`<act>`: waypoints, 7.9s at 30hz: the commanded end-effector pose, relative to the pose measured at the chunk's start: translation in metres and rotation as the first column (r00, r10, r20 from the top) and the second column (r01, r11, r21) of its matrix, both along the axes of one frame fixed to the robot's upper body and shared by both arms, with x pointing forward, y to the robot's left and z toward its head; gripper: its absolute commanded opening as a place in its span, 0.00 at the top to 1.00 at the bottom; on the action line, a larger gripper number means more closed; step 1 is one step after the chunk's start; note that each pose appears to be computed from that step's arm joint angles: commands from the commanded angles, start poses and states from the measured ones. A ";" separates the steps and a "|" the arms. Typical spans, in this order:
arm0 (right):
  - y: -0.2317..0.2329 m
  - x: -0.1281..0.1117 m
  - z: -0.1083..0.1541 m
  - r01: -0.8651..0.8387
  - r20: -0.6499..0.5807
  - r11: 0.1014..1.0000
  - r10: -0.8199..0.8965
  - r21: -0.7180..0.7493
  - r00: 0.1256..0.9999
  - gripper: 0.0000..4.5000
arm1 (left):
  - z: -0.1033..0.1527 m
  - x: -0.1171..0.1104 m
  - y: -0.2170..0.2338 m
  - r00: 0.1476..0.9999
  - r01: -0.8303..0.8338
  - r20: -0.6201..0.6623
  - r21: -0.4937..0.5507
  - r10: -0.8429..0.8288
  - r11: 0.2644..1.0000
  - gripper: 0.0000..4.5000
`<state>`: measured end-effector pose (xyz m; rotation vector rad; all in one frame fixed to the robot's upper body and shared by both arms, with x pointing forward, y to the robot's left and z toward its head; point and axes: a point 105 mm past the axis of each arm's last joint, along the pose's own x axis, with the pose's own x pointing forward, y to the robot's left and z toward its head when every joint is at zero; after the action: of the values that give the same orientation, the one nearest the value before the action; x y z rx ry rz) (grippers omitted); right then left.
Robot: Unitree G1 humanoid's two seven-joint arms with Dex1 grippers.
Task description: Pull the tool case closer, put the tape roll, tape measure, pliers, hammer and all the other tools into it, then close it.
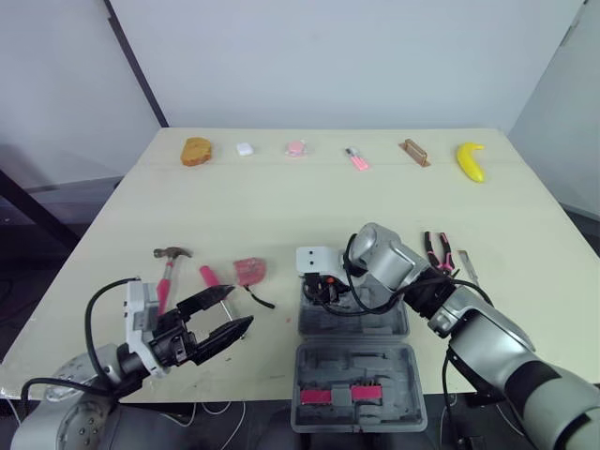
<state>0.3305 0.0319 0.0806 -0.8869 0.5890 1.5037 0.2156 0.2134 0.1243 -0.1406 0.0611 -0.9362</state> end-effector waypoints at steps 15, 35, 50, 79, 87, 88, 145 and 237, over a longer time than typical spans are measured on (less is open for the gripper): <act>-0.010 -0.001 0.039 0.126 -0.084 0.875 -0.098 0.467 0.992 0.32 | 0.001 0.001 0.004 0.999 0.006 0.032 0.022 -0.007 1.000 0.00; -0.003 0.006 0.008 0.188 -0.066 0.825 -0.180 0.532 0.981 0.55 | -0.009 0.006 0.012 0.999 0.037 0.032 0.039 -0.038 0.999 0.00; -0.005 0.008 -0.002 0.192 -0.051 0.834 -0.194 0.516 0.980 0.55 | -0.014 0.006 0.012 0.998 0.046 0.033 0.043 -0.047 0.998 0.00; -0.020 0.008 -0.051 0.235 -0.039 0.912 -0.236 0.336 0.971 0.73 | -0.017 0.009 0.009 0.998 0.056 0.036 0.057 -0.058 0.997 0.00; -0.018 0.009 -0.009 0.220 -0.045 0.795 -0.237 0.565 0.971 0.73 | -0.023 0.011 0.007 0.999 0.037 0.031 0.068 -0.039 0.997 0.00; -0.020 0.009 0.003 0.208 -0.027 0.758 -0.245 0.618 0.969 0.73 | -0.024 0.011 0.008 0.999 0.021 0.031 0.070 -0.024 0.997 0.00; -0.155 -0.112 0.091 0.160 -0.043 0.645 -0.193 0.748 0.980 0.01 | -0.032 0.051 0.026 0.652 -0.650 -0.231 0.322 0.723 0.689 0.00; -0.170 -0.123 0.092 0.213 -0.073 0.620 -0.244 0.755 0.967 0.00 | -0.071 -0.017 -0.033 0.906 0.025 -0.374 0.514 0.198 0.858 0.98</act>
<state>0.2105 -0.1381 0.1613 -0.1143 0.0411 1.2954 0.1977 0.1815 0.0428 0.1401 0.7276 -0.7452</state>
